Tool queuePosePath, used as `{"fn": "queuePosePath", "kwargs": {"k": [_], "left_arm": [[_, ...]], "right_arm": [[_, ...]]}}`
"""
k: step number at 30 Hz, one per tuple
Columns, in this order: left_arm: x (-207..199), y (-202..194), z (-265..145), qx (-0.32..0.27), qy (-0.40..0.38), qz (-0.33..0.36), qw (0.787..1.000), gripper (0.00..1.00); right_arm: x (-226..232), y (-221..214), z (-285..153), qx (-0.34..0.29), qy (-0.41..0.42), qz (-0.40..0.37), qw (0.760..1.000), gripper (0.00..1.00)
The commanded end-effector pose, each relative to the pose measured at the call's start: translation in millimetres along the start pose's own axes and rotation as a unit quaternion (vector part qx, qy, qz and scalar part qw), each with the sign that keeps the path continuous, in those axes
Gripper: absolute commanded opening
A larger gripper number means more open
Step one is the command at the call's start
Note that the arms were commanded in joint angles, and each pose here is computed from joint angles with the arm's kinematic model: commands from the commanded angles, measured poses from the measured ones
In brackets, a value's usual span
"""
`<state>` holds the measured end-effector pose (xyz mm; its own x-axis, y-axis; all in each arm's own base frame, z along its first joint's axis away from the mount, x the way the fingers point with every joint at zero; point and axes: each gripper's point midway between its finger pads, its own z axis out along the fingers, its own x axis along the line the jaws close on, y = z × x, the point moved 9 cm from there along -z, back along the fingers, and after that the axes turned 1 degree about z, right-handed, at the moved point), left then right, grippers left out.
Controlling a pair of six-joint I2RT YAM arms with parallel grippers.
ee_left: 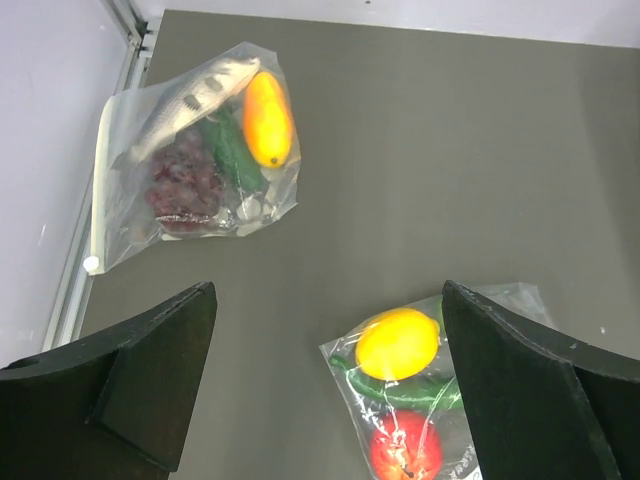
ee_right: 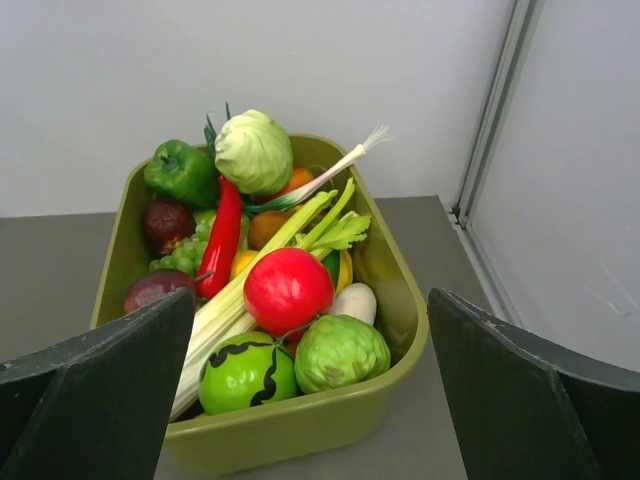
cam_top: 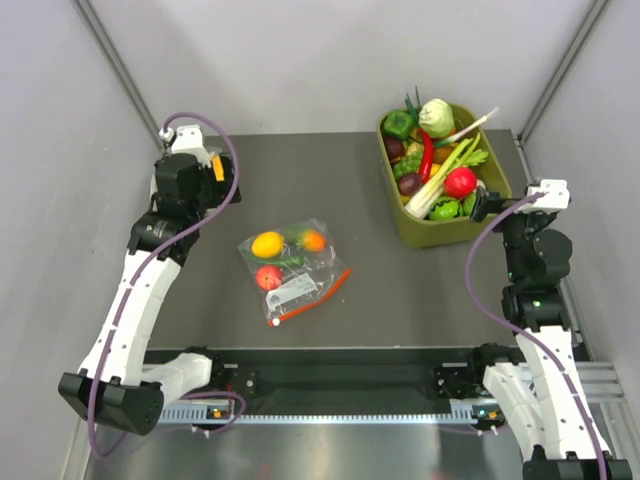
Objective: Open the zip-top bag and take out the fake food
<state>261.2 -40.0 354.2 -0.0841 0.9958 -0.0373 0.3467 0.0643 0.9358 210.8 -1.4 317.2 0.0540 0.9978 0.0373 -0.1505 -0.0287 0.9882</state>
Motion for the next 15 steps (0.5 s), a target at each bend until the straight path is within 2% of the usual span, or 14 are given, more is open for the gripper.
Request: {"fn": "queuePosePath", "kwargs": {"k": [1, 8, 15], "left_arm": [[2.5, 7.0, 1.2, -0.015, 0.017, -0.004, 1.0, 0.99], [5.9, -1.4, 12.4, 0.0, 0.052, -0.002, 0.999, 0.99], [1.6, -34.2, 69.2, 0.02, 0.099, -0.004, 0.995, 0.97]], "right_arm": [[0.3, 24.7, 1.0, -0.034, 0.0, -0.011, 0.999, 1.0], [0.7, 22.0, 2.9, -0.026, 0.001, -0.011, 1.0, 1.0], [2.6, 21.1, 3.1, -0.024, 0.01, -0.007, 1.0, 1.0]]}}
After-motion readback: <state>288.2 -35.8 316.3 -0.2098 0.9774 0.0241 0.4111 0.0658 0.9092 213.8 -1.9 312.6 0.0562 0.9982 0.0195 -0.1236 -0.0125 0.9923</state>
